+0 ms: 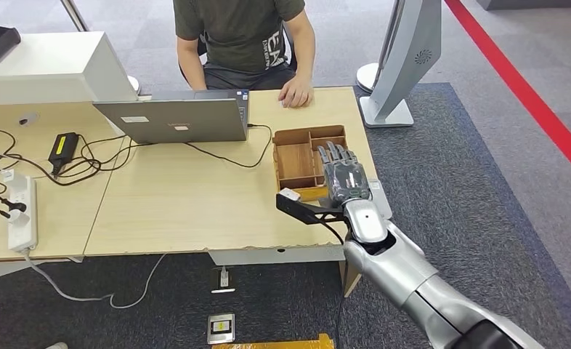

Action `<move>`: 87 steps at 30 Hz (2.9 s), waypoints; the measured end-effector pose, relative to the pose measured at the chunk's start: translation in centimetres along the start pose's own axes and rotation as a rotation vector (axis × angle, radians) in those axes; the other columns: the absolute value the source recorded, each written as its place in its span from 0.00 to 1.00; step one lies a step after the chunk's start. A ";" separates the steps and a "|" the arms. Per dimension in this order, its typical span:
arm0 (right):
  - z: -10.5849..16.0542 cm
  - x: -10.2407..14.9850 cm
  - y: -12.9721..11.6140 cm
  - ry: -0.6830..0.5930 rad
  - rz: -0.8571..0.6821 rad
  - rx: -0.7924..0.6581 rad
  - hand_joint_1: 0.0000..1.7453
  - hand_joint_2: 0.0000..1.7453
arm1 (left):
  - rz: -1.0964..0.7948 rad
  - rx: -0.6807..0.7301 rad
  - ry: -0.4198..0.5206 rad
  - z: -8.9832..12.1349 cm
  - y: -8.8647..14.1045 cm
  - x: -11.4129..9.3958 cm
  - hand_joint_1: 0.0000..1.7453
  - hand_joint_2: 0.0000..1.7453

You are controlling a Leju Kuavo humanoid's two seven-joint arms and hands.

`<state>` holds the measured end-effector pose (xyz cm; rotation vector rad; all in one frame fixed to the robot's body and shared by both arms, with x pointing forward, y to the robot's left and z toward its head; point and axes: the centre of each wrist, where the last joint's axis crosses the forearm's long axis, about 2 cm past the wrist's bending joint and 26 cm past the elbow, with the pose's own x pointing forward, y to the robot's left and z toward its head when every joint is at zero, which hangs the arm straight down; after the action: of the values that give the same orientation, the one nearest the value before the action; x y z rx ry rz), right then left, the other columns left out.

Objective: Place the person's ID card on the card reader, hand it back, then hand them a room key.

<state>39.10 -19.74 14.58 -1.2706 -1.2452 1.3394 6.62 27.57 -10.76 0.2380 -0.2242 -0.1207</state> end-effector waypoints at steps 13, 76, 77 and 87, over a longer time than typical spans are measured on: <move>-1.8 -0.6 0.1 0.056 0.056 0.068 0.00 1.00 | 0.010 0.005 0.005 0.0 0.0 0.0 0.00 0.00; -1.6 -1.8 2.2 0.100 0.118 0.174 1.00 1.00 | 0.029 0.019 0.012 0.0 0.0 -0.1 0.00 0.00; -1.6 -1.8 2.2 0.096 0.109 0.172 1.00 1.00 | 0.028 0.017 0.012 0.0 0.1 -0.1 0.00 0.00; -1.4 -1.8 2.4 0.096 0.064 0.160 1.00 1.00 | 0.025 0.013 0.013 0.0 0.1 -0.1 0.00 0.00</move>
<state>40.68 -21.63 12.43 -1.2546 -1.0180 1.3783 6.57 27.64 -10.76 0.2485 -0.2153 -0.0934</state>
